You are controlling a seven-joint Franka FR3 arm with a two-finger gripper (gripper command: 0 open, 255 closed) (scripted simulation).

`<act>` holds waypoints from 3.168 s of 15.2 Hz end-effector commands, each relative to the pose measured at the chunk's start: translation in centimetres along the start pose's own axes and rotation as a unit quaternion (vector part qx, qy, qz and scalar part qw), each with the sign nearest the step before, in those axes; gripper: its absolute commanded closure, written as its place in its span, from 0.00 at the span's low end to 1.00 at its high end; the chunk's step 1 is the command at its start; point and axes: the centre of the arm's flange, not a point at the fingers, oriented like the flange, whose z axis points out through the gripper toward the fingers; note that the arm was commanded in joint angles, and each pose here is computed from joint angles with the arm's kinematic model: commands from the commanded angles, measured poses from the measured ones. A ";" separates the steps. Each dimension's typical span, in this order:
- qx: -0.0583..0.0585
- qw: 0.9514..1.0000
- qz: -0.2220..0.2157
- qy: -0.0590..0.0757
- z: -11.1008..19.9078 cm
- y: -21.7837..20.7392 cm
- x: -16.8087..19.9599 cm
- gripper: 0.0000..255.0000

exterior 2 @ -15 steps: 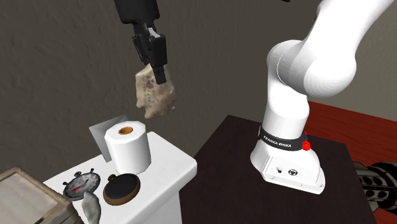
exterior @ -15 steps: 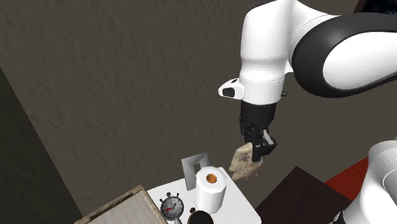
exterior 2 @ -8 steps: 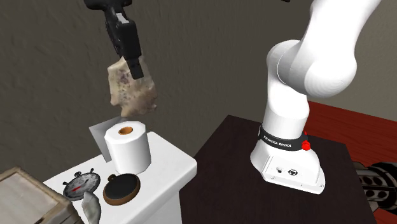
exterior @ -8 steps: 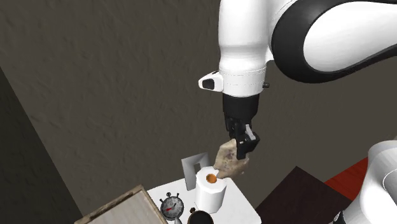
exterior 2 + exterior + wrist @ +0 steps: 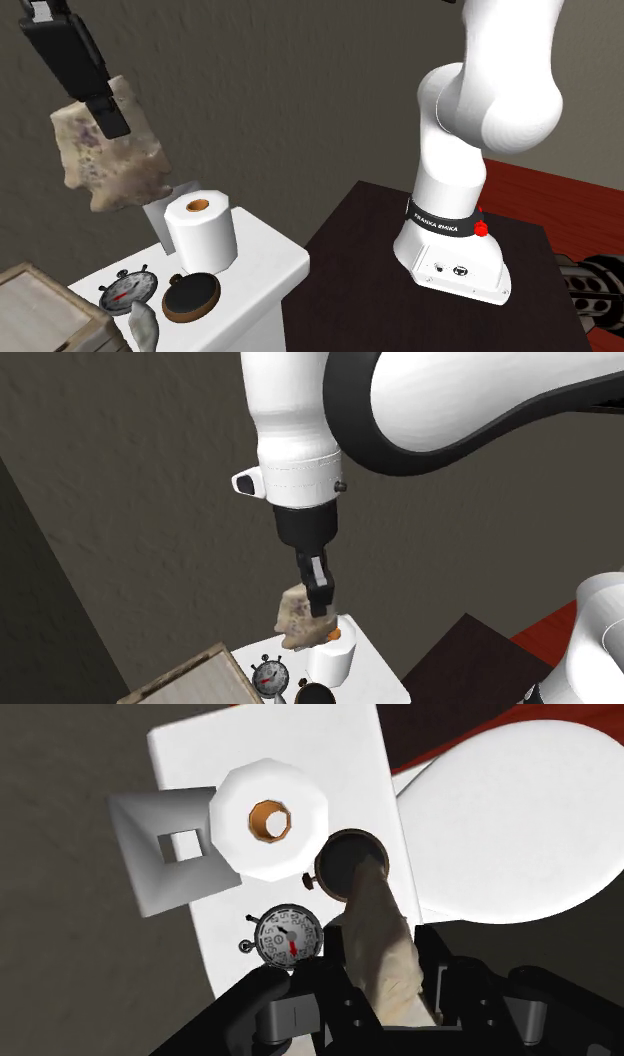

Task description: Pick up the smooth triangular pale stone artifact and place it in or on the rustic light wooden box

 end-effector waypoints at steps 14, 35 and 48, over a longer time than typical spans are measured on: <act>0.000 1.000 0.000 0.000 -4.0 -3.2 17.3 1.00; 0.000 1.000 0.000 0.000 5.9 -2.8 18.7 1.00; 0.000 1.000 0.000 0.000 3.2 -2.8 18.7 0.00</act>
